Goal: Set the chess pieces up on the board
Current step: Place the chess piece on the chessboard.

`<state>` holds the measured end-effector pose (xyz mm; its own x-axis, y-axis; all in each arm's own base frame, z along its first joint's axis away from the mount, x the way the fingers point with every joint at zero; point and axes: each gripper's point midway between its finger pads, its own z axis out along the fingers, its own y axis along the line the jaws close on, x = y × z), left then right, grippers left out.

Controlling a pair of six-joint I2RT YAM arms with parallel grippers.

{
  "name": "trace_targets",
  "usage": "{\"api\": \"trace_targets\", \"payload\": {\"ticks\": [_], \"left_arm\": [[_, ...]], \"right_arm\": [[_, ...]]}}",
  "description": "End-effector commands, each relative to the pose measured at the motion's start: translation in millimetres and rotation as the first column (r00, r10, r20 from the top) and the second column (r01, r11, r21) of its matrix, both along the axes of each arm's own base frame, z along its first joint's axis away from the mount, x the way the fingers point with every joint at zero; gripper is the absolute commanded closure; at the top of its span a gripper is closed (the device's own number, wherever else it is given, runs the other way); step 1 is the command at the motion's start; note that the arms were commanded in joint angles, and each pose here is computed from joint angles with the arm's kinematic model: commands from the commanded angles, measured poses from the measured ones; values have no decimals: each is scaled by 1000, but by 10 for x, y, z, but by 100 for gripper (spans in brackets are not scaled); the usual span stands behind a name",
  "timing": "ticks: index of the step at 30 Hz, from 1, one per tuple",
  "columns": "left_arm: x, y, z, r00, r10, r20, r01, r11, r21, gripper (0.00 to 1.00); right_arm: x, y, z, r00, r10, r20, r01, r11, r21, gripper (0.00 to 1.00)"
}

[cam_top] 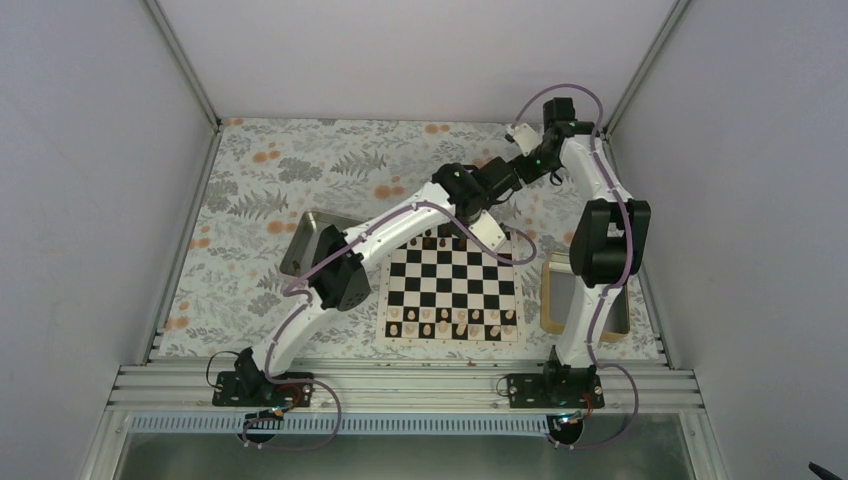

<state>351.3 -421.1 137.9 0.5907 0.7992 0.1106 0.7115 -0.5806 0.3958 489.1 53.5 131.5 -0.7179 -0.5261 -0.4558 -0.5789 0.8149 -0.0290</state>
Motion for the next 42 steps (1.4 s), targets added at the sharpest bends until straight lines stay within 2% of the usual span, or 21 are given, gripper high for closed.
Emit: {"api": "trace_targets", "payload": {"ticks": [1, 11, 27, 42], "left_arm": [[-33, -183, -255, 996, -84, 19, 83, 996, 38, 90], [-296, -429, -605, 976, -215, -18, 216, 974, 62, 90], [-247, -374, -1044, 974, -226, -3, 224, 965, 133, 90], [-124, -337, -1191, 977, -210, 27, 204, 967, 151, 88]], "right_arm": [[73, -35, 138, 999, -32, 23, 31, 999, 44, 0], [29, -1, 199, 1000, -14, 21, 12, 996, 83, 0], [-13, 46, 270, 1000, 8, 27, -11, 994, 104, 0], [-33, 57, 299, 999, 16, 30, -19, 994, 108, 0]]}}
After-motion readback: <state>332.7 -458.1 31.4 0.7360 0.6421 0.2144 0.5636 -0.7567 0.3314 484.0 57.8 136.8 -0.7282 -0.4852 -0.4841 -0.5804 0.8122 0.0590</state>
